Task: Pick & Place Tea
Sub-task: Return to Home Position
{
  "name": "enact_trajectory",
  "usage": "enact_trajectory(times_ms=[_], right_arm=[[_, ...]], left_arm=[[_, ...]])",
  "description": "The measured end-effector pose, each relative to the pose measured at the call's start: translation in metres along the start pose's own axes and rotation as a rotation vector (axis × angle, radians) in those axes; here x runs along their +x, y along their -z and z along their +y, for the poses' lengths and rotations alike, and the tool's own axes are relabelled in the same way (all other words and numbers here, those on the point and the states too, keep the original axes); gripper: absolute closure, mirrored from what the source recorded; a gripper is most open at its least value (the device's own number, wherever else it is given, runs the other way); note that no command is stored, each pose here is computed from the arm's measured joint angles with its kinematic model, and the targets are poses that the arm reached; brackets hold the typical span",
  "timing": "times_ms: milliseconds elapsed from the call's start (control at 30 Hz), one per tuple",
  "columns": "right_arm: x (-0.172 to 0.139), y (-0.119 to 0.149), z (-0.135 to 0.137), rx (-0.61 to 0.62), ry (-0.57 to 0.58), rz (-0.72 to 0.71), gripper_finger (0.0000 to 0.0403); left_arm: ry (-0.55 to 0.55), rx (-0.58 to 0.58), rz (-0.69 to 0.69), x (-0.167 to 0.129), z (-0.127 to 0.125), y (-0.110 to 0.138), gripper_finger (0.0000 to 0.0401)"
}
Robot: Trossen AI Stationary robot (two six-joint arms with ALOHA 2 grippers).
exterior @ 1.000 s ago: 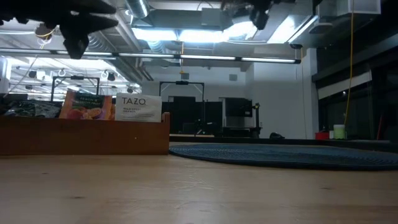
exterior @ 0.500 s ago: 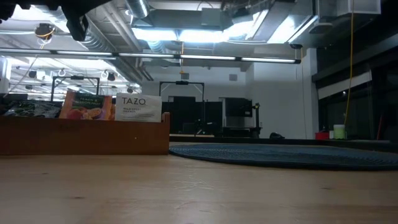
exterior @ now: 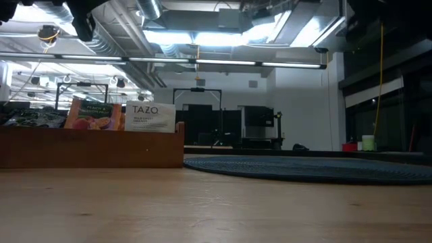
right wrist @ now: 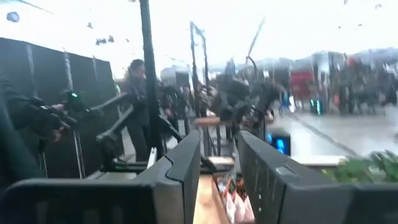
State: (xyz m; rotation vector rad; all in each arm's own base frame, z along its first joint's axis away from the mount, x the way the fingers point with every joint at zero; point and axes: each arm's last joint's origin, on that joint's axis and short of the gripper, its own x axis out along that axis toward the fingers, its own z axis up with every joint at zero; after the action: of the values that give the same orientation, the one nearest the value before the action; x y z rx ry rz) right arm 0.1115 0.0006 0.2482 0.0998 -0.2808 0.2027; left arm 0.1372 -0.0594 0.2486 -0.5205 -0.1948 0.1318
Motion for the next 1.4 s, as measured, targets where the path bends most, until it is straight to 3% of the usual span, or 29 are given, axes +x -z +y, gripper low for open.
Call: enact_trajectory(times_ms=[200, 333, 833, 1067, 1200, 1400], right_arm=[[-0.018, 0.033, -0.001, -0.017, 0.003, -0.059, 0.0291], [-0.023, 0.041, -0.001, -0.034, 0.018, -0.07, 0.0291], [-0.038, 0.071, -0.011, -0.039, 0.196, 0.248, 0.0291], [-0.036, 0.074, -0.013, -0.016, 0.215, 0.288, 0.0291], [-0.036, 0.074, -0.013, 0.055, 0.223, 0.282, 0.0291], [-0.036, 0.074, -0.013, 0.056, 0.223, 0.282, 0.0291]], left_arm=[[-0.023, -0.017, -0.044, 0.0, 0.0, -0.004, 0.0309], [-0.01, -0.018, -0.039, 0.0, -0.001, -0.004, 0.031], [-0.018, -0.054, -0.041, 0.0, -0.001, -0.004, 0.0306], [0.232, -0.083, 0.096, 0.003, -0.003, 0.0, 0.031], [0.261, 0.011, 0.114, 0.002, 0.0, 0.001, 0.031], [0.326, 0.064, 0.15, -0.012, 0.016, 0.016, 0.0306]])
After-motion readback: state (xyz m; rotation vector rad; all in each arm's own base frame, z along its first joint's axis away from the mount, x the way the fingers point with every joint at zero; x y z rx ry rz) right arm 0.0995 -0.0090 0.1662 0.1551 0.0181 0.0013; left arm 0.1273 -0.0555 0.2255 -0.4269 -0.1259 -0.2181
